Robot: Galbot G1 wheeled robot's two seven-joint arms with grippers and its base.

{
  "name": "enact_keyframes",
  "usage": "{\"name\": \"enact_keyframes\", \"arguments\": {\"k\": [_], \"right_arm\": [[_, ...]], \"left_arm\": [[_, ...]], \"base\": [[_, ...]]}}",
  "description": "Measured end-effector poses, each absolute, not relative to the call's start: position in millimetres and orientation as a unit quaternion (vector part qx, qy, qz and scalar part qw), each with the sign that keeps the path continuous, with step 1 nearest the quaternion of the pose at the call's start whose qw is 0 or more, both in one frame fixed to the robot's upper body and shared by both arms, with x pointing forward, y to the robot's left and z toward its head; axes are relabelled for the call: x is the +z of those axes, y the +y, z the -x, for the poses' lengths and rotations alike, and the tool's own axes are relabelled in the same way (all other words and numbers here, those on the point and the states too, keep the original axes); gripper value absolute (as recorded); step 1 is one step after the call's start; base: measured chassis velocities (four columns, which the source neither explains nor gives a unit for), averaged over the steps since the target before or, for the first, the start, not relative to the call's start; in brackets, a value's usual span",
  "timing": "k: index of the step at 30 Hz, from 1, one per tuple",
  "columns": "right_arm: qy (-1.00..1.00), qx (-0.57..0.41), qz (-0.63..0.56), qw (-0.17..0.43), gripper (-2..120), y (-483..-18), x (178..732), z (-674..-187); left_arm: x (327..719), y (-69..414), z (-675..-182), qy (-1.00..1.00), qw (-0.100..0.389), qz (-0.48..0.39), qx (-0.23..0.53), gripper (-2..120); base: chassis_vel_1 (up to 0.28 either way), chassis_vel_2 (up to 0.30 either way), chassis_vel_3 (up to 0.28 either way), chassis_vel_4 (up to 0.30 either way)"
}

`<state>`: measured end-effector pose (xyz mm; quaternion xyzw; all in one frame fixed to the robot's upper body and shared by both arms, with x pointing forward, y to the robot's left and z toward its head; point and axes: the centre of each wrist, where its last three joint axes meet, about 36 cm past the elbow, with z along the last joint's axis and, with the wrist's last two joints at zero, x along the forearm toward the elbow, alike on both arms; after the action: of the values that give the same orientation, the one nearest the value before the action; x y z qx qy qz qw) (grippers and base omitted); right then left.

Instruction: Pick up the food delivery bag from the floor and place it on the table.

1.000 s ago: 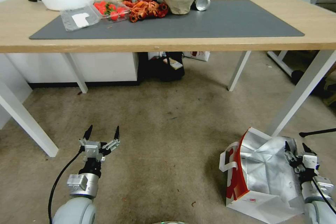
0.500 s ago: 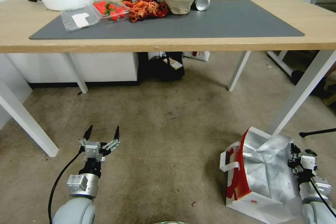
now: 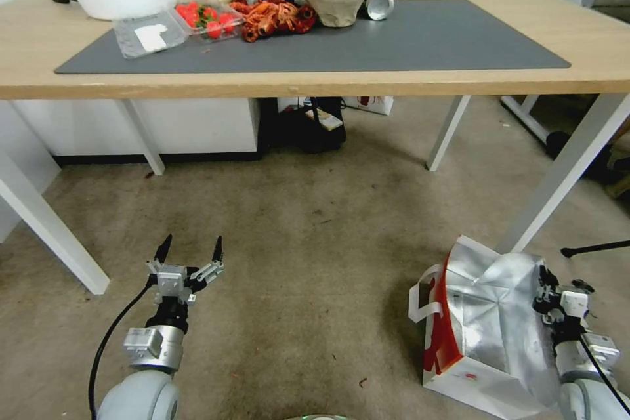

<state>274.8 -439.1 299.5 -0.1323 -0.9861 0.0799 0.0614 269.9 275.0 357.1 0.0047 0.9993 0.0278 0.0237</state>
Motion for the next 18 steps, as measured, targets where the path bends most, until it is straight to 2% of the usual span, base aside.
{"name": "enact_keyframes", "arguments": {"k": [18], "right_arm": [[-0.995,0.062,0.080,-0.013,0,-395.4,359.2,-265.6]], "left_arm": [[356.2,278.1,-268.0,0.999,0.031,0.001,0.032,100]], "base": [[0.000,0.000,0.000,0.000]]}}
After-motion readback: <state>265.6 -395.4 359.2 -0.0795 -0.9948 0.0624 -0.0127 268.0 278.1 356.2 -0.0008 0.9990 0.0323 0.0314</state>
